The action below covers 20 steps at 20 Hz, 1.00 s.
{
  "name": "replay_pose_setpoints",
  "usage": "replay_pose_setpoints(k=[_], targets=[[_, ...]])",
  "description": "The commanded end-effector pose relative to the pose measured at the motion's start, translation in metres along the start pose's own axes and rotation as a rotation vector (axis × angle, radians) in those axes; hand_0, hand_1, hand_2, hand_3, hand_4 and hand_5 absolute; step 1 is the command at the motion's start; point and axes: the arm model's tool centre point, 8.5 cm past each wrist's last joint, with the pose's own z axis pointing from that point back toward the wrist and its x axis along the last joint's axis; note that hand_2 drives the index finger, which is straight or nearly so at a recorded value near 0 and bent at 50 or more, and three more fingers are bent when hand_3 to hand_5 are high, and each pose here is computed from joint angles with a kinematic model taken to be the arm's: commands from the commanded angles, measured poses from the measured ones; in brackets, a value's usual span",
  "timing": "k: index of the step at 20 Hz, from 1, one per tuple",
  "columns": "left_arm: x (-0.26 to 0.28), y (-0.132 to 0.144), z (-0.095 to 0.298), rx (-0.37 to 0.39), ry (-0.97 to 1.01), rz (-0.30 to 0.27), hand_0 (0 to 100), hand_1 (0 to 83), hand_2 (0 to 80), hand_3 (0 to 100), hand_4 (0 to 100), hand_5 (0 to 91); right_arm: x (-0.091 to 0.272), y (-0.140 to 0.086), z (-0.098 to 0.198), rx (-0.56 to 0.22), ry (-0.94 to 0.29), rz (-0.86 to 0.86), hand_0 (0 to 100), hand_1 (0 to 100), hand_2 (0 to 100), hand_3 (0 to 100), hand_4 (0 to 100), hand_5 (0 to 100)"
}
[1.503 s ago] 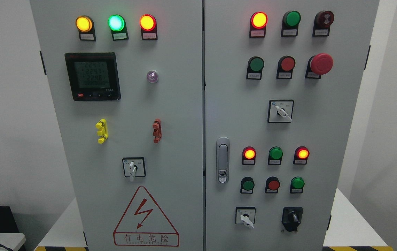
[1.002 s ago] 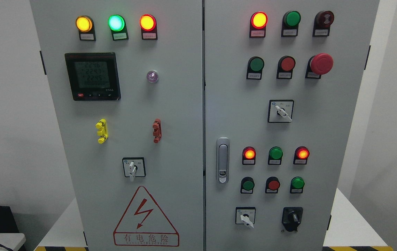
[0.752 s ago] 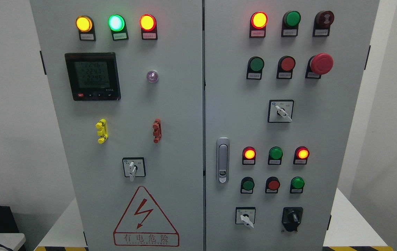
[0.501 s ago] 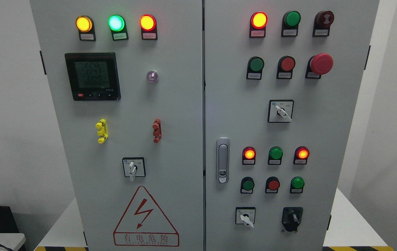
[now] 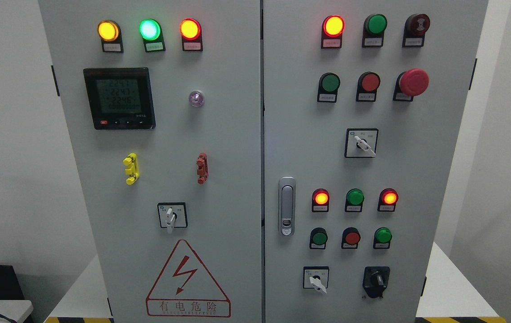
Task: Turn on light switch 1
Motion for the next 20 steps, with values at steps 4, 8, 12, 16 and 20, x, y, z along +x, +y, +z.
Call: replay_pose_setpoints(k=[4,8,12,16,20], targets=[[0.119,0.114,0.05,0.263,-0.563,0.148,52,0.0,0.0,9,19,4.5,0.0,0.0,0.0,0.002,0.001,-0.017,12,39,0,0,0,0],[0.162,0.136,0.082,0.334,-0.781,0.115,53,0.0,0.0,27,38,7.9,0.0,0.0,0.0,0.002,0.001,-0.017,12,39,0,0,0,0],[0.228,0.151,0.139,0.388,-1.038,0.045,54,0.0,12.4,36,47,11.5,0.0,0.0,0.0,0.002,0.001,-0.018,12,39,0,0,0,0],[0.29,0.151,0.215,0.399,-1.296,-0.096,56,0.0,16.6,44,56,20.8,0.0,0.0,0.0,0.002,0.001,-0.018,12,39,0,0,0,0],[0.33,0.13,0.269,0.373,-1.48,-0.21,51,0.0,21.3,43,59,29.7,0.0,0.0,0.0,0.002,0.001,-0.017,12,39,0,0,0,0]])
